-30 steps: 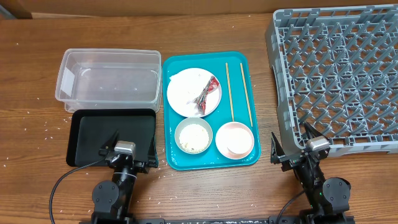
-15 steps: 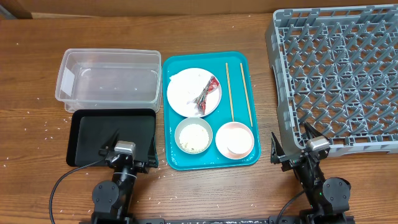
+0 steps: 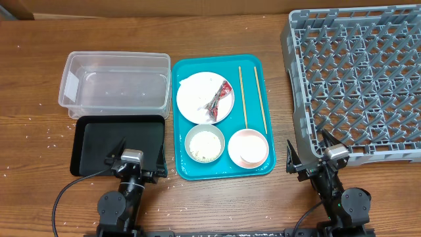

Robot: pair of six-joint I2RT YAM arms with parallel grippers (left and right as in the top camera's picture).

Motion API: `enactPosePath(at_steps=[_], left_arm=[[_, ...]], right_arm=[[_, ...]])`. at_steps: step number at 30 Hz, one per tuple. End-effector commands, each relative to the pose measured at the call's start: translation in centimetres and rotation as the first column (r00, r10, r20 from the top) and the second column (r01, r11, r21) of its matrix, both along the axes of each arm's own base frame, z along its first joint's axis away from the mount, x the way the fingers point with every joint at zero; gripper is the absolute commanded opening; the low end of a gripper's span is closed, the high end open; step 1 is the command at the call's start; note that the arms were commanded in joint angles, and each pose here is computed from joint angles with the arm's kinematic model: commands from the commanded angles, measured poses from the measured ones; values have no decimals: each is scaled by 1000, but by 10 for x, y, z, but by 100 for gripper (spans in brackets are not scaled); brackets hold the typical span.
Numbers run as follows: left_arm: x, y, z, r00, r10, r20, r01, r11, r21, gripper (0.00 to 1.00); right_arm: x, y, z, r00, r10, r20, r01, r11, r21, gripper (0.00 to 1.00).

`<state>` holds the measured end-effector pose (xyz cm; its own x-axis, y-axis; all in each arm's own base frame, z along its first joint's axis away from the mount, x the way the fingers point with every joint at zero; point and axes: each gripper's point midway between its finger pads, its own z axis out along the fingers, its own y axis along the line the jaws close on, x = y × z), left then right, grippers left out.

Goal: Sort waste into correct bins and load items into the dishwasher

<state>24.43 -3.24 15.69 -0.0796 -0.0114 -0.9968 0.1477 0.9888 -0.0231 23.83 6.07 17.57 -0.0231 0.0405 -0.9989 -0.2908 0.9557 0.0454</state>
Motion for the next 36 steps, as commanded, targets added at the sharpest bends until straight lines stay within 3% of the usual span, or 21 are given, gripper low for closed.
enactPosePath(at_steps=[1, 19, 23, 27, 31, 36], left_arm=[[0, 0, 0, 1000, -3, 6, 3, 1000, 15, 100], [0, -1, 0, 1000, -11, 4, 11, 1000, -2, 100], [-1, -6, 0, 999, -24, -32, 16, 973, -232, 100], [-1, -6, 2, 998, -19, -59, -9, 901, -434, 100], [-7, -23, 33, 992, -120, 26, 117, 863, -491, 100], [-22, -22, 95, 983, -123, 136, 173, 871, -460, 100]], right_arm=[[0, -2, -2, 1000, -8, 2, 8, 1000, 0, 100], [0, -2, -2, 1000, -7, 3, 7, 1000, 0, 100], [0, 1, -2, 1000, 11, 1, -11, 1000, 8, 100], [-5, 14, 0, 995, 92, -36, -86, 984, 155, 100], [-12, 23, 10, 985, 157, -72, -134, 958, 255, 100], [-28, 23, 44, 980, 170, -101, -140, 957, 256, 100]])
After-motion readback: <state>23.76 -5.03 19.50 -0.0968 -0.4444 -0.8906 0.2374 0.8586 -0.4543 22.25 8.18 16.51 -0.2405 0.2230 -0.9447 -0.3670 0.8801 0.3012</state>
